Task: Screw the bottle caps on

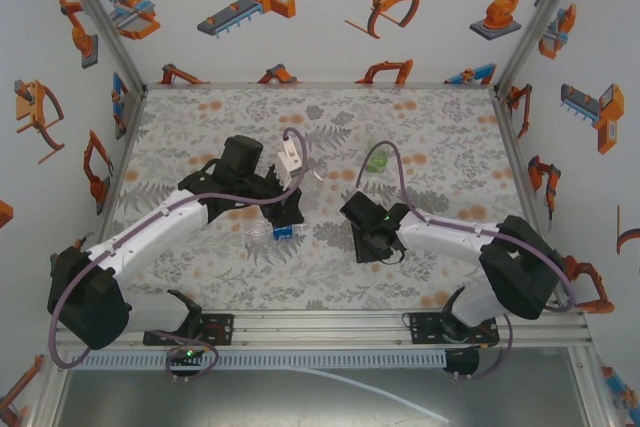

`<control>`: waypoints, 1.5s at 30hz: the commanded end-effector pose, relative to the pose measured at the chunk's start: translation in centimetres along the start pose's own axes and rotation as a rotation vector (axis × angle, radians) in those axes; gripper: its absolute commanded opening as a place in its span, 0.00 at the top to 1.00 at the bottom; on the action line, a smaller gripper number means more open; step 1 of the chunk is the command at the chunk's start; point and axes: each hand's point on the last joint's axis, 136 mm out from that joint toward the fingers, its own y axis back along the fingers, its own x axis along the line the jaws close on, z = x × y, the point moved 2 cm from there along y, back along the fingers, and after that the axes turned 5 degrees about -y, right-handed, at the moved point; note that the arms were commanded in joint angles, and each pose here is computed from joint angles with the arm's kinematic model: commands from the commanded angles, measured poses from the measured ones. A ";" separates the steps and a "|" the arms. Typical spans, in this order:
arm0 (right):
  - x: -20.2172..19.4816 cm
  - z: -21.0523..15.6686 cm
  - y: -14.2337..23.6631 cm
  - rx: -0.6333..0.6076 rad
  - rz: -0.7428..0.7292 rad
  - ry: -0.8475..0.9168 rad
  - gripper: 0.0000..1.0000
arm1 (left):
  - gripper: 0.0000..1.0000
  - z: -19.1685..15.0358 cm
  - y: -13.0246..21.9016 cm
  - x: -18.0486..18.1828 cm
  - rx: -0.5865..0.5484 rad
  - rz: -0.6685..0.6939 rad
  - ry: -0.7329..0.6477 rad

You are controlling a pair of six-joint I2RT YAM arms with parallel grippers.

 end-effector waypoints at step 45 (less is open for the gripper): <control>10.7 1.2 26.7 -0.781 0.967 0.889 0.91 | 1.00 -2.4 2.2 -9.5 -0.084 -0.235 -0.637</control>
